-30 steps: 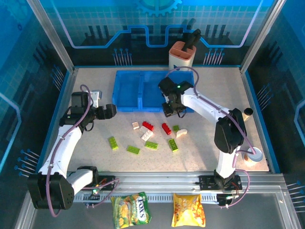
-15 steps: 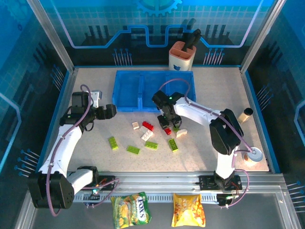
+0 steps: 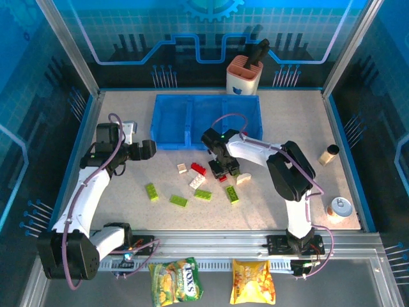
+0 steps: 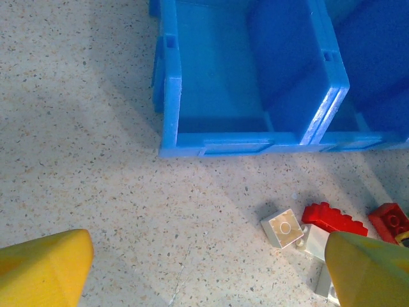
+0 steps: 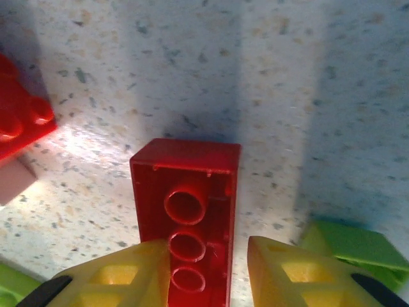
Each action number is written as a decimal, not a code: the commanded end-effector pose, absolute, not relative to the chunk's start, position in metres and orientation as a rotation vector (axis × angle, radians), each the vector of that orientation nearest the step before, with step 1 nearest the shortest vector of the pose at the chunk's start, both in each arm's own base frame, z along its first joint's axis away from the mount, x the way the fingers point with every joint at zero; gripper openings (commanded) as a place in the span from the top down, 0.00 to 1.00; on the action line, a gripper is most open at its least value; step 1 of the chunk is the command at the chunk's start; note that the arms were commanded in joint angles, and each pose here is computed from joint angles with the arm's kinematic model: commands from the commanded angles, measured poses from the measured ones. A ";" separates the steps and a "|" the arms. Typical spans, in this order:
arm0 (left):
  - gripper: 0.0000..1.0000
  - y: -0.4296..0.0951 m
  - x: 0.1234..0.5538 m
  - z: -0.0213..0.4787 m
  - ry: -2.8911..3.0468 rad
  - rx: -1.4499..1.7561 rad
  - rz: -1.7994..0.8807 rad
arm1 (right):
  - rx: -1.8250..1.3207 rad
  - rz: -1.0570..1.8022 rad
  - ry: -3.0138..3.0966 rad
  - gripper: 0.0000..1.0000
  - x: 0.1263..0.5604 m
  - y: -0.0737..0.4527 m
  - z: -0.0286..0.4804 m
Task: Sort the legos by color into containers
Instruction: Pick up the lego from the center of the table, then place the lego in the container, then pick up the lego from the center of the table.
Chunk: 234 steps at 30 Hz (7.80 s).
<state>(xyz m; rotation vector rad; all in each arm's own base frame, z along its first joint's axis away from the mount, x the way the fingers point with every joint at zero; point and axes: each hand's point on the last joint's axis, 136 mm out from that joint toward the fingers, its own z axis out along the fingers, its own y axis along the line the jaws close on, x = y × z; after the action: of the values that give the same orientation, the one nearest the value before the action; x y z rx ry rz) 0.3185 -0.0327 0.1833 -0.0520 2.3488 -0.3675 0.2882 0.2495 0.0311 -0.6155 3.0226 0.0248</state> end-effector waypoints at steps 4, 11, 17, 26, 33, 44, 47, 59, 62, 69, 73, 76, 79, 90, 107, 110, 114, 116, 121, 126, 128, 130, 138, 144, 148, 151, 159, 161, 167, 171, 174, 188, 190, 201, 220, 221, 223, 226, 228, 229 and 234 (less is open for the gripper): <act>0.05 -0.032 0.317 0.177 2.375 -0.040 -0.349 | -0.622 -0.031 3.093 0.64 0.276 0.244 0.000; 0.05 -0.032 0.317 0.178 2.375 -0.039 -0.351 | -0.624 -0.046 3.105 0.64 0.274 0.242 -0.005; 0.05 -0.031 0.317 0.177 2.376 -0.040 -0.348 | -0.619 -0.050 3.095 0.73 0.276 0.242 -0.003; 0.05 -0.031 0.317 0.177 2.377 -0.040 -0.342 | -0.612 -0.037 3.047 0.75 0.282 0.245 0.021; 0.05 -0.030 0.316 0.177 2.375 -0.038 -0.334 | -0.607 -0.027 2.997 0.74 0.286 0.245 0.054; 0.05 -0.030 0.316 0.179 2.372 -0.037 -0.335 | -0.574 -0.024 2.937 0.73 0.297 0.236 0.089; 0.05 -0.030 0.316 0.179 2.369 -0.036 -0.334 | -0.536 -0.021 2.939 0.73 0.305 0.225 0.092; 0.05 -0.031 0.315 0.179 2.369 -0.034 -0.336 | -0.283 0.039 2.927 0.73 0.349 0.165 0.111; 0.05 -0.030 0.315 0.180 2.368 -0.036 -0.333 | -0.243 0.059 2.909 0.74 0.365 0.165 0.116; 0.05 -0.029 0.314 0.179 2.368 -0.036 -0.328 | -0.194 0.088 2.897 0.74 0.400 0.173 0.111; 0.05 -0.029 0.314 0.180 2.369 -0.035 -0.327 | -0.161 0.096 2.897 0.74 0.418 0.174 0.106; 0.05 -0.030 0.314 0.180 2.368 -0.034 -0.328 | -0.130 0.116 2.907 0.74 0.429 0.173 0.100; 0.05 -0.030 0.314 0.180 2.368 -0.034 -0.328 | -0.119 0.128 2.913 0.74 0.439 0.175 0.094; 0.05 -0.030 0.314 0.179 2.370 -0.035 -0.330 | -0.102 0.141 2.956 0.71 0.452 0.184 0.066; 0.05 -0.030 0.314 0.179 2.373 -0.038 -0.334 | -0.110 0.131 2.945 0.64 0.445 0.182 0.078; 0.05 -0.029 0.315 0.178 2.377 -0.058 -0.333 | -0.119 0.127 2.936 0.64 0.441 0.182 0.085; 0.05 -0.027 0.316 0.176 2.402 -0.104 -0.337 | -0.132 0.118 2.920 0.64 0.433 0.181 0.096; 0.05 -0.025 0.316 0.174 2.421 -0.126 -0.332 | -0.137 0.123 2.912 0.64 0.428 0.181 0.102; 0.05 -0.024 0.315 0.166 2.493 -0.169 -0.333 | -0.160 0.119 2.891 0.64 0.413 0.180 0.116; 0.06 -0.026 0.312 0.162 2.529 -0.176 -0.337 | -0.184 0.105 2.870 0.64 0.393 0.176 0.127; 0.06 -0.029 0.311 0.166 2.530 -0.182 -0.349 | -0.195 0.108 2.867 0.64 0.384 0.177 0.129; 0.06 -0.034 0.309 0.169 2.534 -0.182 -0.362 | -0.204 0.106 2.867 0.64 0.376 0.176 0.130; 0.08 -0.064 0.304 0.167 2.591 -0.179 -0.419 | -0.225 0.099 2.876 0.65 0.350 0.169 0.127; 0.10 -0.078 0.305 0.158 2.622 -0.239 -0.437 | -0.239 0.096 2.874 0.64 0.341 0.166 0.125; 0.12 -0.093 0.310 0.147 2.646 -0.231 -0.473 | -0.261 0.090 2.879 0.64 0.338 0.165 0.123; 0.14 -0.103 0.313 0.136 2.666 -0.248 -0.501 | -0.277 0.083 2.883 0.65 0.336 0.164 0.123; 0.25 -0.124 0.321 0.112 2.738 -0.298 -0.458 | -0.273 0.086 2.890 0.65 0.328 0.162 0.120; 0.27 -0.128 0.323 0.107 2.752 -0.312 -0.432 | -0.267 0.086 2.895 0.65 0.326 0.161 0.117; 0.31 -0.139 0.330 0.094 2.777 -0.347 -0.356 | -0.263 0.072 2.899 0.66 0.322 0.158 0.116; 0.34 -0.147 0.334 0.089 2.786 -0.370 -0.324 | -0.258 0.055 2.894 0.66 0.321 0.154 0.118; 0.38 -0.153 0.335 0.085 2.794 -0.379 -0.311 | -0.257 0.057 2.889 0.66 0.321 0.153 0.120; 0.44 -0.163 0.331 0.047 2.885 -0.394 -0.220 | -0.243 0.059 2.885 0.67 0.317 0.146 0.121; 0.45 -0.164 0.331 0.042 2.896 -0.392 -0.217 | -0.242 0.064 2.884 0.67 0.317 0.147 0.121; 0.51 -0.165 0.326 0.021 2.935 -0.391 -0.208 | -0.232 0.076 2.885 0.67 0.316 0.148 0.118; 0.62 -0.155 0.321 0.041 2.884 -0.323 -0.202 | -0.233 0.088 2.866 0.67 0.309 0.149 0.131; 0.62 -0.154 0.322 0.044 2.879 -0.317 -0.204 | -0.232 0.090 2.866 0.67 0.308 0.150 0.132; 0.62 -0.150 0.322 0.050 2.868 -0.313 -0.209 | -0.234 0.084 2.865 0.67 0.307 0.149 0.133; 0.62 -0.142 0.325 0.061 2.845 -0.310 -0.228 | -0.239 0.066 2.864 0.67 0.305 0.148 0.134; 0.62 -0.135 0.326 0.070 2.829 -0.317 -0.245 | -0.237 0.056 2.861 0.67 0.304 0.146 0.135; 0.62 -0.131 0.327 0.075 2.820 -0.318 -0.255 | -0.232 0.051 2.862 0.67 0.303 0.145 0.135; 0.62 -0.111 0.332 0.100 2.777 -0.317 -0.305 | -0.247 0.033 2.867 0.67 0.296 0.147 0.132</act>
<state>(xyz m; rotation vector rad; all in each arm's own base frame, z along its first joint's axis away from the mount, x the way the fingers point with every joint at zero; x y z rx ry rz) 0.3412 -0.1195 0.0890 -0.3729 2.7582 -0.2836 0.3104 0.1487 0.1330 -0.2392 2.8493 0.0690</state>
